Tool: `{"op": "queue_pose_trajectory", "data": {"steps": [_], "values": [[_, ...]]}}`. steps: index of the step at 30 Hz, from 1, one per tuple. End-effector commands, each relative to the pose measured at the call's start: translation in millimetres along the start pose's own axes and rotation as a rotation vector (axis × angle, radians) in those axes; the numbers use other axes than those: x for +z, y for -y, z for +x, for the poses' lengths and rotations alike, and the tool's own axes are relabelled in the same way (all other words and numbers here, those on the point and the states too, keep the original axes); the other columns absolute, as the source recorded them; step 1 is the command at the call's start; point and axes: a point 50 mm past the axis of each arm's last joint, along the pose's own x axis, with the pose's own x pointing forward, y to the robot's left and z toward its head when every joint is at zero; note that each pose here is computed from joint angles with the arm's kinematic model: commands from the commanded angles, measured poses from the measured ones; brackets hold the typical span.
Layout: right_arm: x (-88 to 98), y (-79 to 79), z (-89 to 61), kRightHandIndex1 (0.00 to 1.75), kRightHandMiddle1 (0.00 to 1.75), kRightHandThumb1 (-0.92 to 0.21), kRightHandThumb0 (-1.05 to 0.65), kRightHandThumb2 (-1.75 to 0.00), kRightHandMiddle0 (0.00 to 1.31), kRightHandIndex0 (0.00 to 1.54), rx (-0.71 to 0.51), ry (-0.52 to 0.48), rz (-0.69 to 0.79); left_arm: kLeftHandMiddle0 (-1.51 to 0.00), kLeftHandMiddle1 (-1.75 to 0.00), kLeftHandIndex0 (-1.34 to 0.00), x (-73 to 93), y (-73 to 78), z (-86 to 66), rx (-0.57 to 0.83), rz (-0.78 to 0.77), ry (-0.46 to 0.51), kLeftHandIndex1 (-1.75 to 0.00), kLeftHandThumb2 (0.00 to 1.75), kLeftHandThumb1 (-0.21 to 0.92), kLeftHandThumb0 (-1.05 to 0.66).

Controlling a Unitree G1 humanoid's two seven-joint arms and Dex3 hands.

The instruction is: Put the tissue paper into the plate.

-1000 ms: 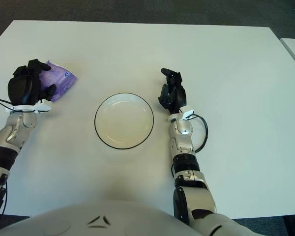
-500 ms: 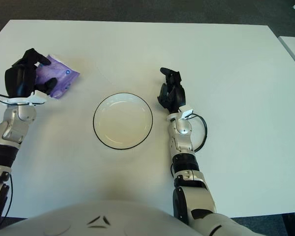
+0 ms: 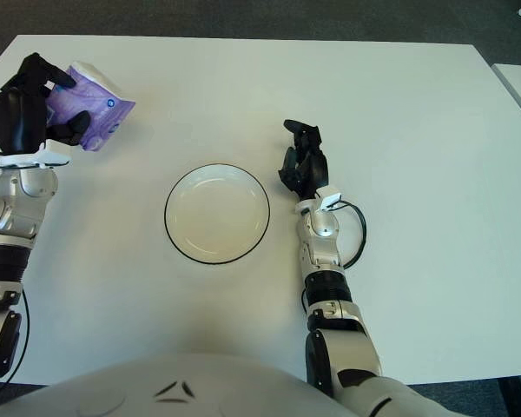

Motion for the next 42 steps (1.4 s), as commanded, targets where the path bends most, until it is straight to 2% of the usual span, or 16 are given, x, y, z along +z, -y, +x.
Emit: {"op": "queue_pose_trajectory", "data": {"steps": [1, 28, 39, 42], "values": [[-60.2, 15.0, -56.4, 0.1, 1.1, -0.92, -0.59, -0.8, 0.02, 0.4, -0.084, -0.321, 0.014, -1.25, -1.75, -0.68, 4.6, -4.0, 3.2, 0.041, -0.013, 0.022, -1.75, 1.42, 0.23, -0.51], [-62.1, 13.3, -60.1, 0.12, 1.12, -0.92, -0.57, -0.8, 0.06, 0.4, -0.08, -0.328, 0.008, -1.26, -1.75, -0.68, 6.9, -0.8, 1.6, 0.029, -0.035, 0.043, -1.75, 1.42, 0.23, -0.5], [-63.7, 13.3, -61.0, 0.13, 1.12, -0.92, -0.58, -0.77, 0.05, 0.4, -0.083, -0.339, 0.019, -1.26, -1.75, -0.68, 24.4, 7.5, -4.4, 0.002, -0.084, 0.119, -1.75, 1.42, 0.23, -0.5], [-64.2, 13.0, -60.7, 0.13, 1.12, -0.92, -0.57, -0.76, 0.06, 0.41, -0.084, -0.344, 0.021, -1.26, -1.75, -0.68, 35.6, 9.2, -7.4, -0.008, -0.137, 0.175, -1.75, 1.42, 0.23, -0.5]]}}
